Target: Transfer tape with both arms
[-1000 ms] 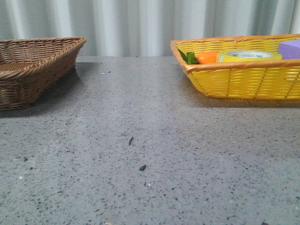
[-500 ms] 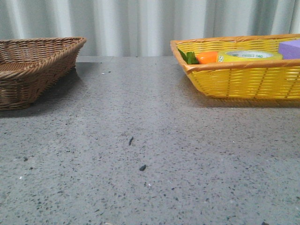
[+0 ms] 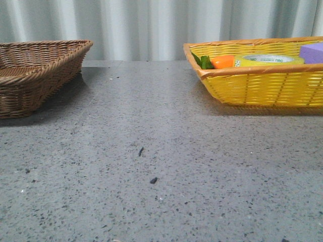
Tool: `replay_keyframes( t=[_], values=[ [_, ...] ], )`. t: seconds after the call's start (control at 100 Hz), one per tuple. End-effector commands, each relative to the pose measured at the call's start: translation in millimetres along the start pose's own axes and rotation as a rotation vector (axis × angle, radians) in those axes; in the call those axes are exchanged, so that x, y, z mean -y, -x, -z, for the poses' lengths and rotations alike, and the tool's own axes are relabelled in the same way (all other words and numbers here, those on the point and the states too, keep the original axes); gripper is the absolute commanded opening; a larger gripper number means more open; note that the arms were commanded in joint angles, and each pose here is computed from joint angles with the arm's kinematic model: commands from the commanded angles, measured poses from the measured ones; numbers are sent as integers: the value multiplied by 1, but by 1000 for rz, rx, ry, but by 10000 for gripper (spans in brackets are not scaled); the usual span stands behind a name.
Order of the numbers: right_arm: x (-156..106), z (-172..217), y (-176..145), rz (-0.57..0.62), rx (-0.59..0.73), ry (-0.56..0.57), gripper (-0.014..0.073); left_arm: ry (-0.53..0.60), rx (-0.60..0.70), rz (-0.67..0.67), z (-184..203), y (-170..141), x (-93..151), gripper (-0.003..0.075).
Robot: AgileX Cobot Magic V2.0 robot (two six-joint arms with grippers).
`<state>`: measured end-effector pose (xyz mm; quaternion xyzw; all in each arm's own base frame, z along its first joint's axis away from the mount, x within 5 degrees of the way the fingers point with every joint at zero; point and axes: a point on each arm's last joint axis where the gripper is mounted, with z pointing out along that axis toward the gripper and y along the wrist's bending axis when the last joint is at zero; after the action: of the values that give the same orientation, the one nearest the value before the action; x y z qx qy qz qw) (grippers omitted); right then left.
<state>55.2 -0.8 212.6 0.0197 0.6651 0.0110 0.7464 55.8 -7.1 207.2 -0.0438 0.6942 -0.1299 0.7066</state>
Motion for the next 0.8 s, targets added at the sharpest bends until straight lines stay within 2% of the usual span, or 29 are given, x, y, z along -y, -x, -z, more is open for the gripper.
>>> replay_keyframes(
  t=[0.0, 0.09, 0.29, 0.34, 0.42, 0.46, 0.56, 0.63, 0.71, 0.76, 0.79],
  values=[
    [1, 1, 1, -158, 80, -8, -62, -8, 143, 35, 3, 10, 0, -20],
    [3, 1, 1, -263, 87, -16, -62, -8, 152, 37, 3, 11, 0, -20],
    [4, 1, 4, -300, 124, -21, -62, -8, 154, 41, 3, 11, 0, -20],
    [5, 2, 6, -360, 141, -28, -62, -8, 167, 64, 3, 12, 0, -20],
    [7, 2, 11, -529, 167, -42, -62, -13, 212, 211, 4, 19, -1, -20],
    [7, 3, 16, -564, 173, -38, -62, -20, 226, 230, 6, 25, 1, -20],
    [0, 5, 42, -481, 144, 16, -62, -47, 238, 167, 11, 48, 9, -20],
    [-5, 6, 62, -381, 89, 40, -61, -56, 199, 90, 12, 64, 16, -20],
    [-7, 1, 83, -291, 22, 41, -61, -56, 97, 57, 8, 79, 22, -15],
    [-8, -6, 95, -255, -41, 38, -60, -55, 38, 55, 3, 88, 26, 17],
    [-9, -13, 104, -234, -87, 35, -55, -53, 12, 53, -1, 94, 28, 66]
  ],
)
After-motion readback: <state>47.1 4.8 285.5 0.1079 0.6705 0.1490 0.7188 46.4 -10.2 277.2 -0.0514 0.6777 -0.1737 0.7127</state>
